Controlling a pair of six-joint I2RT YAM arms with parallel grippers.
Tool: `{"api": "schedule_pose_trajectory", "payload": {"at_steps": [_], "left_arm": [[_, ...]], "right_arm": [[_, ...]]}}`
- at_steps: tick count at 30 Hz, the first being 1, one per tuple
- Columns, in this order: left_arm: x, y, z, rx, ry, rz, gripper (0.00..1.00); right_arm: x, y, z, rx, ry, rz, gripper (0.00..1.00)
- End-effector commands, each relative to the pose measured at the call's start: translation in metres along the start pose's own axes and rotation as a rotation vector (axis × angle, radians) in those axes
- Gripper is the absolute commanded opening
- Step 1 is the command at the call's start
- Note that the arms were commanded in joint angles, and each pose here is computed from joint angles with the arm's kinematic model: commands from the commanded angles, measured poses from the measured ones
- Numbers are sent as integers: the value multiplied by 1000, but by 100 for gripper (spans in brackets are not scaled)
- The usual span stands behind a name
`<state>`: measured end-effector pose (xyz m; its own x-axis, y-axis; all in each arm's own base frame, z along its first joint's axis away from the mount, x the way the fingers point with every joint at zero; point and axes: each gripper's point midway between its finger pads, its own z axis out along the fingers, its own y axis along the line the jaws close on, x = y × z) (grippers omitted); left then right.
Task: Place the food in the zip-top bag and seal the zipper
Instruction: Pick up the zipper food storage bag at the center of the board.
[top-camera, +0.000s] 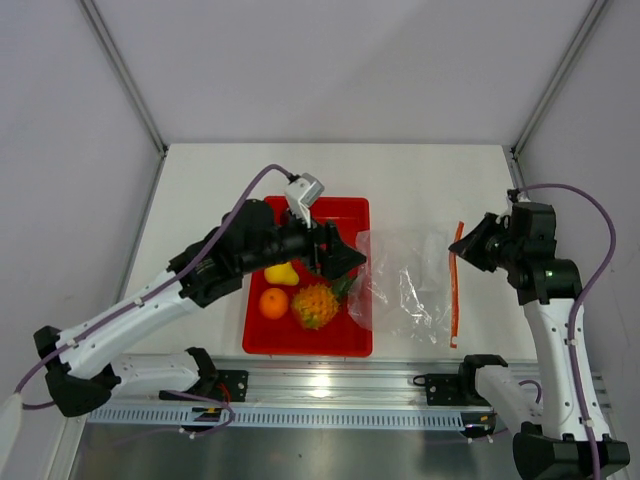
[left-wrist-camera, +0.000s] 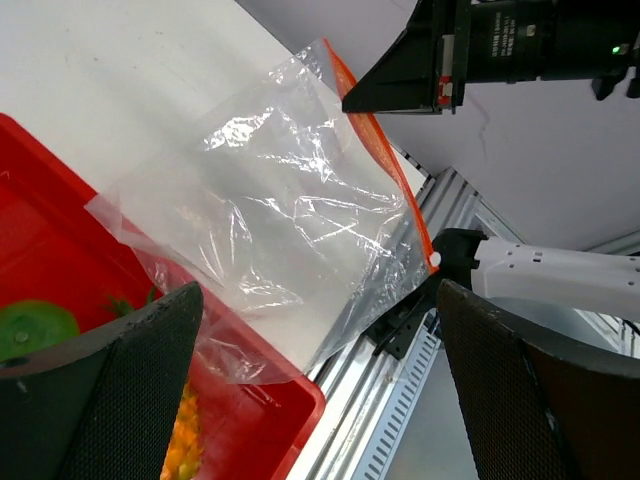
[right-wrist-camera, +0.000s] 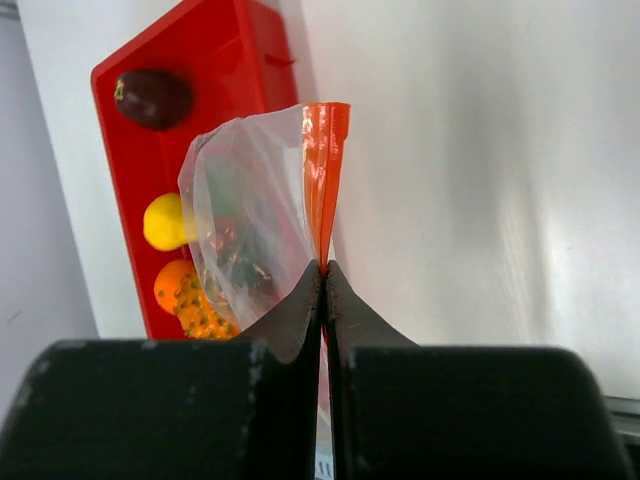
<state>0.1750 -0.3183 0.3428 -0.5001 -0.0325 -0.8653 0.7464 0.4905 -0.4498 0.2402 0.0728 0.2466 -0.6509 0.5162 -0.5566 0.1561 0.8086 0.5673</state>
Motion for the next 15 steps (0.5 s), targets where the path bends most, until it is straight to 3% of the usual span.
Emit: {"api": "schedule_pose_trajectory", "payload": {"at_steps": [1,11,15], "left_arm": [[-3,-10,21,-21,1,44,99],[23,-72,87,156,111,-63,99],[31,-88,107,152,146,-55,99]], "right_arm": [[-22,-11,-22,122,-85,-37,0],[-47,-13,-51,221,-161,-64,0],[-58,-17,-60,273,-195,-81,0]]}}
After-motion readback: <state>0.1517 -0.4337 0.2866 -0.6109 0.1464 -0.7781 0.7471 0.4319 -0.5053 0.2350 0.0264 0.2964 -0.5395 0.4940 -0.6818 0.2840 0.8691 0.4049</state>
